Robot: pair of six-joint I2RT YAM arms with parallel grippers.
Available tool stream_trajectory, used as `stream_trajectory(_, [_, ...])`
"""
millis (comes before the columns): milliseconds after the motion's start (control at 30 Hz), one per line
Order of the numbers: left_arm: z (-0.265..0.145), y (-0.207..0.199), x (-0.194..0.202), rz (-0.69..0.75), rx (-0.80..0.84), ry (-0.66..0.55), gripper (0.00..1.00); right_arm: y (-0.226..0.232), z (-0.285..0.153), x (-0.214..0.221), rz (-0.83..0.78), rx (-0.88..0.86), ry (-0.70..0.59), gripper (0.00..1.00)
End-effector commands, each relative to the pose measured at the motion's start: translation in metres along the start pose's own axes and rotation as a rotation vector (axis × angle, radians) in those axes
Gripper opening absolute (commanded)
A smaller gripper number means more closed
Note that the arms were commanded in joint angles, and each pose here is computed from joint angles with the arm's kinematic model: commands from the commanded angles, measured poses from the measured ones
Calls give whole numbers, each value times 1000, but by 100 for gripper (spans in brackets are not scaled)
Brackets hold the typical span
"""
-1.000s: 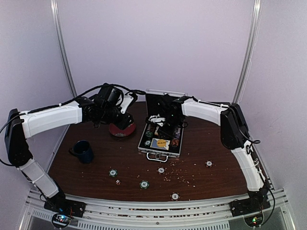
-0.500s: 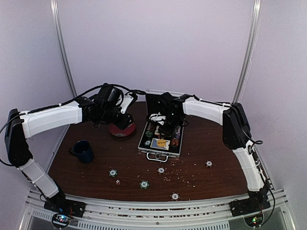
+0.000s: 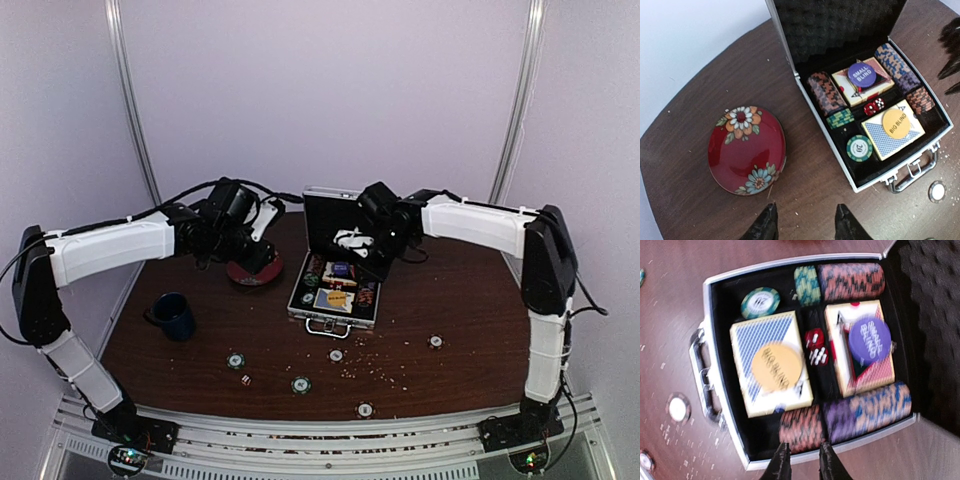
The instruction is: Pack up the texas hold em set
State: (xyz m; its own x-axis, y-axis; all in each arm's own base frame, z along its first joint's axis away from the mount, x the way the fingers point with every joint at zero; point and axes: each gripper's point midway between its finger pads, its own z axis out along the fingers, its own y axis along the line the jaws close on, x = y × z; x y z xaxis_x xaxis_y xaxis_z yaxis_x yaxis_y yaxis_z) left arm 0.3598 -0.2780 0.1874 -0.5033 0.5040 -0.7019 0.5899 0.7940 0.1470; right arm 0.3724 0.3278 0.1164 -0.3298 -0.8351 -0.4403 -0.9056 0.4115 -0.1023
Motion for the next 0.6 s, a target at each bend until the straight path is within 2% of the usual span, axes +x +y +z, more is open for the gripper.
stream_trajectory(0, [-5,-20,22,-40,83,79,41,12,-41,20,10,33,-115,20])
stream_trajectory(133, [-13,-44,72,-73,166,218,44,18,-54,75,39,73,-168,20])
stream_trajectory(267, [-22,-66,126,-65,190,371,44,6,-74,108,145,79,-291,22])
stream_trajectory(400, [-33,-87,161,-56,222,463,44,-22,-104,117,213,156,-371,23])
stream_trajectory(567, [-35,-108,198,-8,240,570,49,-27,-101,124,211,171,-357,24])
